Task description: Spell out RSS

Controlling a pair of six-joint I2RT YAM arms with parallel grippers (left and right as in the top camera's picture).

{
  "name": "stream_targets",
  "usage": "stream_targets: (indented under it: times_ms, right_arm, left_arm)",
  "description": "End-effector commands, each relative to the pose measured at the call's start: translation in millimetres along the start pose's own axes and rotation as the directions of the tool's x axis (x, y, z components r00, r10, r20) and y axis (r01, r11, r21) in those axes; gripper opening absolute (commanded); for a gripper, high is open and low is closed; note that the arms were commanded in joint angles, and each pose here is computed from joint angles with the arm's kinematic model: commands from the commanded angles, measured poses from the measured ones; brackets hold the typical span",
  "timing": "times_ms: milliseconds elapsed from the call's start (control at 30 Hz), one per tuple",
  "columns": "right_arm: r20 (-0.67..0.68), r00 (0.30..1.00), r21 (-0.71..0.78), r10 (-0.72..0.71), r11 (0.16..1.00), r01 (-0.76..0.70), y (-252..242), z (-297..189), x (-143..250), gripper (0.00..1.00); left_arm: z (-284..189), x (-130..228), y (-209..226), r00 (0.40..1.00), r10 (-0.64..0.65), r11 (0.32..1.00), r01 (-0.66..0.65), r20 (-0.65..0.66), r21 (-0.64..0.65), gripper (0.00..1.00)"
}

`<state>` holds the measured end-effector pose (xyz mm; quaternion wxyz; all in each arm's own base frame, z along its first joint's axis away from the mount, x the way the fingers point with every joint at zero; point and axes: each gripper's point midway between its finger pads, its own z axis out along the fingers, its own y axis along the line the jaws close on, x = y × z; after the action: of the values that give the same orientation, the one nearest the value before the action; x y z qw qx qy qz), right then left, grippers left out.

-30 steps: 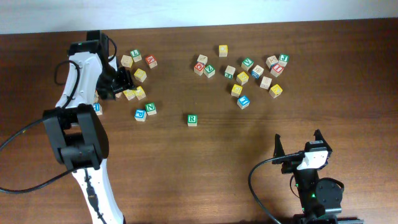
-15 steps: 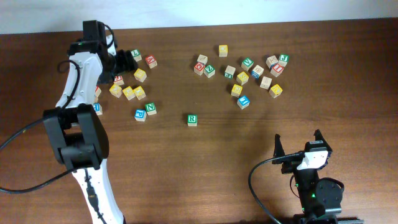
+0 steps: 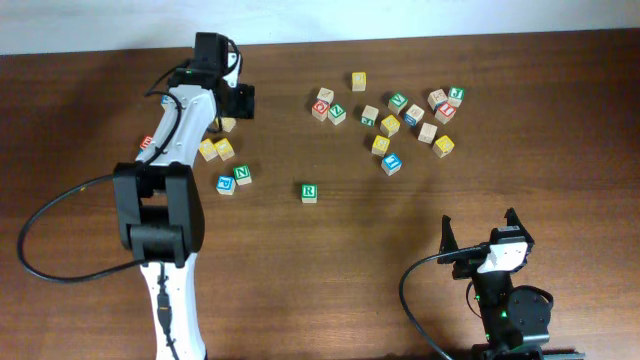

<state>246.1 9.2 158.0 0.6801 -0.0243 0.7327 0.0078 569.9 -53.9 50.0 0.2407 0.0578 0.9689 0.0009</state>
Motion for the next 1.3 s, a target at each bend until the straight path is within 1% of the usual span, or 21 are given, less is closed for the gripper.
stream_targets:
  times_ms: [0,33,100,167,233,400,533,667,700,733,867,1000,1167,1267]
  right_arm:
    - [-0.010,1.000,-0.004,0.001,1.000,-0.001,1,0,4,0.98]
    - [-0.010,1.000,-0.004,0.001,1.000,-0.001,1,0,4,0.98]
    - [-0.011,1.000,-0.004,0.001,1.000,-0.001,1,0,4,0.98]
    - [-0.011,1.000,-0.004,0.001,1.000,-0.001,1,0,4,0.98]
    - [-0.011,1.000,-0.004,0.001,1.000,-0.001,1,0,4,0.98]
    - [-0.011,1.000,-0.004,0.001,1.000,-0.001,1,0,4,0.98]
    - [-0.011,1.000,-0.004,0.001,1.000,-0.001,1,0,4,0.98]
    - [-0.011,1.000,-0.004,0.001,1.000,-0.001,1,0,4,0.98]
    - [-0.011,1.000,-0.004,0.001,1.000,-0.001,1,0,4,0.99]
    - [-0.011,1.000,-0.004,0.001,1.000,-0.001,1,0,4,0.99]
    - [-0.011,1.000,-0.004,0.001,1.000,-0.001,1,0,4,0.98]
    - [-0.011,1.000,-0.004,0.001,1.000,-0.001,1,0,4,0.98]
    - [-0.011,1.000,-0.004,0.001,1.000,-0.001,1,0,4,0.98]
    - [-0.011,1.000,-0.004,0.001,1.000,-0.001,1,0,4,0.98]
  left_arm:
    - [3,12,26,0.993,0.105,0.993,-0.108,-0.055,-0.048,0.90]
    - [4,16,30,0.991,0.115,0.992,-0.118,-0.069,-0.048,0.95]
    - [4,20,38,0.991,0.108,0.992,-0.113,-0.085,-0.051,0.97]
    - [4,24,42,0.989,0.114,0.993,-0.117,-0.096,-0.032,0.96]
    - [4,28,34,0.981,0.165,0.986,-0.162,-0.101,0.034,0.96]
    - [3,28,19,0.973,0.217,0.971,-0.207,-0.079,0.116,0.90]
    - [4,25,19,0.974,0.218,0.971,-0.210,-0.067,0.117,0.89]
    - [13,29,18,0.973,0.218,0.970,-0.208,-0.074,0.123,0.84]
    - [18,32,18,0.973,0.218,0.970,-0.207,-0.081,0.127,0.84]
    - [22,35,18,0.972,0.218,0.970,-0.205,-0.092,0.129,0.80]
    - [28,40,15,0.970,0.219,0.969,-0.204,-0.105,0.141,0.80]
    - [28,38,14,0.971,0.221,0.969,-0.207,-0.095,0.138,0.76]
    - [29,31,15,0.973,0.221,0.969,-0.211,-0.070,0.130,0.77]
    - [29,31,16,0.973,0.222,0.969,-0.212,-0.070,0.126,0.73]
